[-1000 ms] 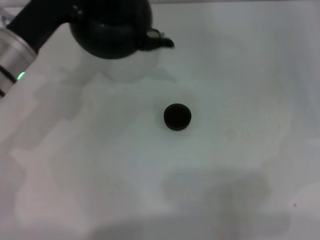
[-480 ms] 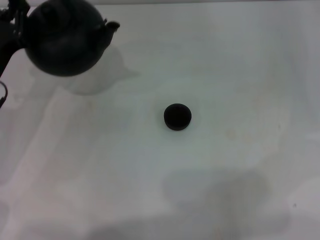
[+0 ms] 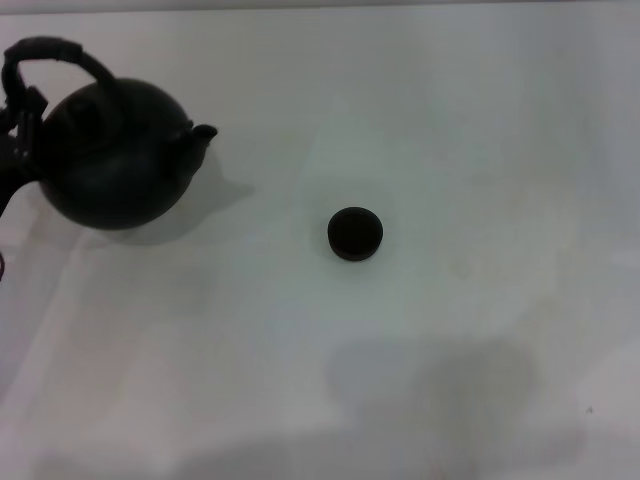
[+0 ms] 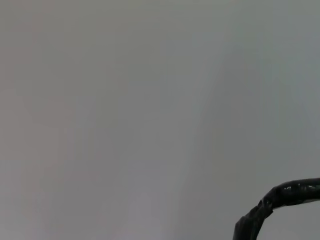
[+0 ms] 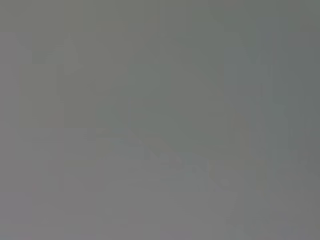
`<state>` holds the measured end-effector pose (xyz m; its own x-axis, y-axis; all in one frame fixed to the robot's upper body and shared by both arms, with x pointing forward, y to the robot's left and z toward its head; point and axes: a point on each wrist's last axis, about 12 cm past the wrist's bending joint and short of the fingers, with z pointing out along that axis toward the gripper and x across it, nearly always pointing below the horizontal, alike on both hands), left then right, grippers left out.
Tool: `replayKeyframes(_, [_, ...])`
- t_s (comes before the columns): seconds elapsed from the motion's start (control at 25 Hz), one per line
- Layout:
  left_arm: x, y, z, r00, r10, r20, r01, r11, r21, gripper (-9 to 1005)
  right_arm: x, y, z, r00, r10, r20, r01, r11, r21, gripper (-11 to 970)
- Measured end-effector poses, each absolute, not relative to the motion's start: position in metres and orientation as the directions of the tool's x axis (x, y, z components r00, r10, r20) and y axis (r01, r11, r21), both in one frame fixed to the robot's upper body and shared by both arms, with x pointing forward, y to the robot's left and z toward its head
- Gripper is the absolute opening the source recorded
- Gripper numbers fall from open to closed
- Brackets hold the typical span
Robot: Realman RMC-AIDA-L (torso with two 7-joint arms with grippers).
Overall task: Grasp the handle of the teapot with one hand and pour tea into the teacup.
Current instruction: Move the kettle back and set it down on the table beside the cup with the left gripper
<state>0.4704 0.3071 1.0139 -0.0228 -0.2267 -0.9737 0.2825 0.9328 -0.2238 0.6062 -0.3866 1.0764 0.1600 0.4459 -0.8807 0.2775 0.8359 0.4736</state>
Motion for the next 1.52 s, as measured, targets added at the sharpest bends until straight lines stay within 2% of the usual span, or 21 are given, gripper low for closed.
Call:
replayKeyframes(0.68, [0.456, 0.317, 1.004, -0.062, -0.233, -0.971, 0.245, 0.939, -0.241, 117, 0.609, -0.387, 1.079, 0.164, 0.440, -0.883, 0.286, 0.835, 0.470, 855])
replayKeyframes(1.52, [0.458, 0.309, 0.998, -0.102, -0.153, -0.983, 0.291, 0.940, -0.176, 121, 0.605, -0.385, 1.073, 0.152, 0.448, -0.881, 0.294, 0.831, 0.473, 855])
